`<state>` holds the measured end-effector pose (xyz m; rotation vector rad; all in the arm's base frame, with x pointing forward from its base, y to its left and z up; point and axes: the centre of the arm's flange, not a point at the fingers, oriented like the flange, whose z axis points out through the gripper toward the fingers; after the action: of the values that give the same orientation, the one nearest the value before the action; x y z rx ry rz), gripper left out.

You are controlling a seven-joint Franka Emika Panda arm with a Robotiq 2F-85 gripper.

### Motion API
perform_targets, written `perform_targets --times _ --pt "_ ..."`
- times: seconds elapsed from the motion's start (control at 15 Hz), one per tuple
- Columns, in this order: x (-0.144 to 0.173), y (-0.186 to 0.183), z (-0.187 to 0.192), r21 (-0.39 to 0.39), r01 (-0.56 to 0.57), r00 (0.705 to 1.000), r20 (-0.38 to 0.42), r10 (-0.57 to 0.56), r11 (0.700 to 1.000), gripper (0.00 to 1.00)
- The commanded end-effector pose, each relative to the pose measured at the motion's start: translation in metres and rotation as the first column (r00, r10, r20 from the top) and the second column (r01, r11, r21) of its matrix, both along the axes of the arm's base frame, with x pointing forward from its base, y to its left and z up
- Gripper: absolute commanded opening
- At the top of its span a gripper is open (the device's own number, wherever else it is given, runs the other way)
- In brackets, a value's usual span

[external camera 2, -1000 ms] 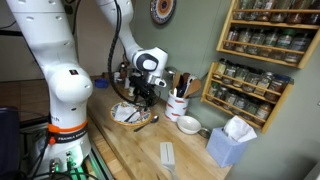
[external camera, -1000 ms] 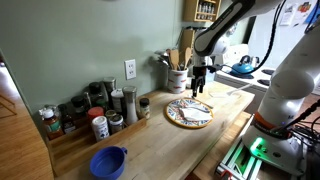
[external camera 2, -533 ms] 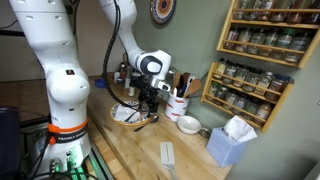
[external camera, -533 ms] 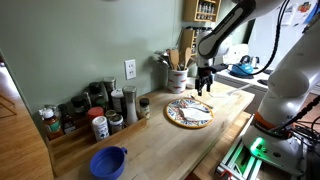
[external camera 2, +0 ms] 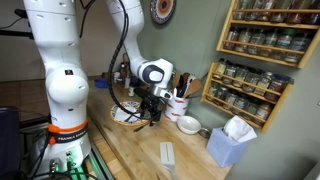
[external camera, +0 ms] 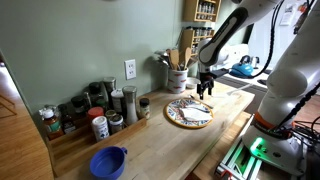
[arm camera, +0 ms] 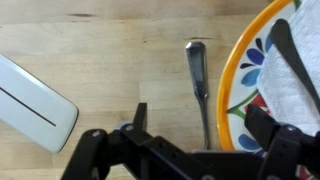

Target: Pick up the silver fork and put it on the plate, pick up the silver spoon and put it on the plate

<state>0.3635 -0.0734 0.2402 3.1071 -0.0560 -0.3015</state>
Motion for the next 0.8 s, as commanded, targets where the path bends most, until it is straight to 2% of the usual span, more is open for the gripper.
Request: perform_targets --times 0.0,0.2,0.73 --pt "-0.022 -0.01 -0.027 -0.047 -0.013 1.0 0.02 0.014 0.999 1.0" --pt "-0.02 -0.016 -0.036 -0.059 -0.029 0.999 0.03 0.031 0.998 1.0" --pt "-0.017 -0.016 -0.042 -0.019 -0.055 0.996 0.066 0.056 0.998 1.0"
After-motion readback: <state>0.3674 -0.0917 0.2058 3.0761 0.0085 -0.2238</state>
